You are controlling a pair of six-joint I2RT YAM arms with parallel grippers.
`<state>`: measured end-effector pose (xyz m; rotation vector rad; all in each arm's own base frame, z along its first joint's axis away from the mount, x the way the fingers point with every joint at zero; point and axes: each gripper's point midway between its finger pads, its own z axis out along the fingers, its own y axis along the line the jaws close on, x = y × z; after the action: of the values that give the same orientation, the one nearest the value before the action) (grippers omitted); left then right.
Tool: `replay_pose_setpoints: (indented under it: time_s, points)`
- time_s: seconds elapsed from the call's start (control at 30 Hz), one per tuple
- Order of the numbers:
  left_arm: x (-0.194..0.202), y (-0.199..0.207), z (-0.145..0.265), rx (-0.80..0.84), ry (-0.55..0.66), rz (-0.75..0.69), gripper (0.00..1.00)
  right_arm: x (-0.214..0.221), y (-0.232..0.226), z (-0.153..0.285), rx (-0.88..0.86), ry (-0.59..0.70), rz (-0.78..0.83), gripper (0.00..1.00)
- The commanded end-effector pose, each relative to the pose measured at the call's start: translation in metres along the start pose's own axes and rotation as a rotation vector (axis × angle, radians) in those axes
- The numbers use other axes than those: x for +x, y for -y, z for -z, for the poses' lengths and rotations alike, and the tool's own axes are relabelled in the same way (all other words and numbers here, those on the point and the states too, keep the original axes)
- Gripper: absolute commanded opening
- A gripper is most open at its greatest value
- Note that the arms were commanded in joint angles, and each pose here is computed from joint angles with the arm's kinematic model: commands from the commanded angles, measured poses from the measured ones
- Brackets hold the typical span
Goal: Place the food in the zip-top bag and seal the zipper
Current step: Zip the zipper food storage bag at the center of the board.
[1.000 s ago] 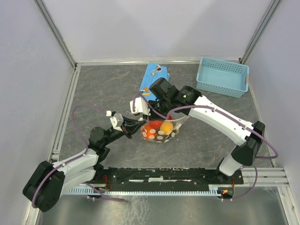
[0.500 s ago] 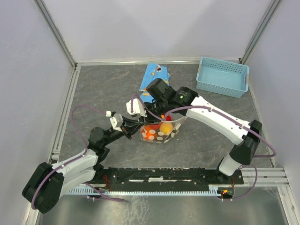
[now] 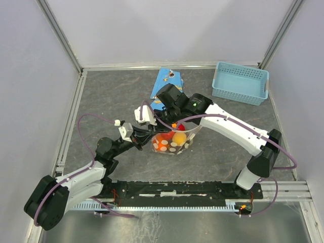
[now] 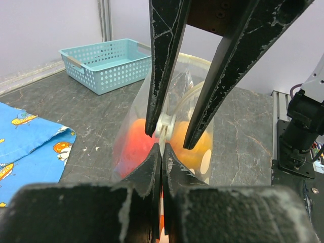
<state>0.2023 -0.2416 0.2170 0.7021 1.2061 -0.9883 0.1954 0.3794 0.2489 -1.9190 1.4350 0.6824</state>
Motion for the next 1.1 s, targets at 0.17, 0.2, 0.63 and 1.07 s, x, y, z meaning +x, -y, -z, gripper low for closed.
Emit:
replay_pose_setpoints:
  time_s: [0.17,0.2,0.63,1.07]
  points:
    - [-0.023,0.001,-0.006,0.017,0.061,-0.052,0.03,-0.013,0.010,0.006,0.046,0.020,0.012,0.21]
    - [-0.023,0.000,-0.005,0.011,0.064,-0.052,0.03,-0.010,0.010,0.006,0.050,0.007,0.010,0.19]
    - [-0.031,-0.005,0.001,-0.039,0.108,-0.059,0.03,0.022,0.014,0.028,0.161,-0.128,0.004,0.12]
    - [-0.033,-0.017,0.005,-0.116,0.122,-0.064,0.03,0.044,0.017,0.053,0.248,-0.208,-0.012,0.10]
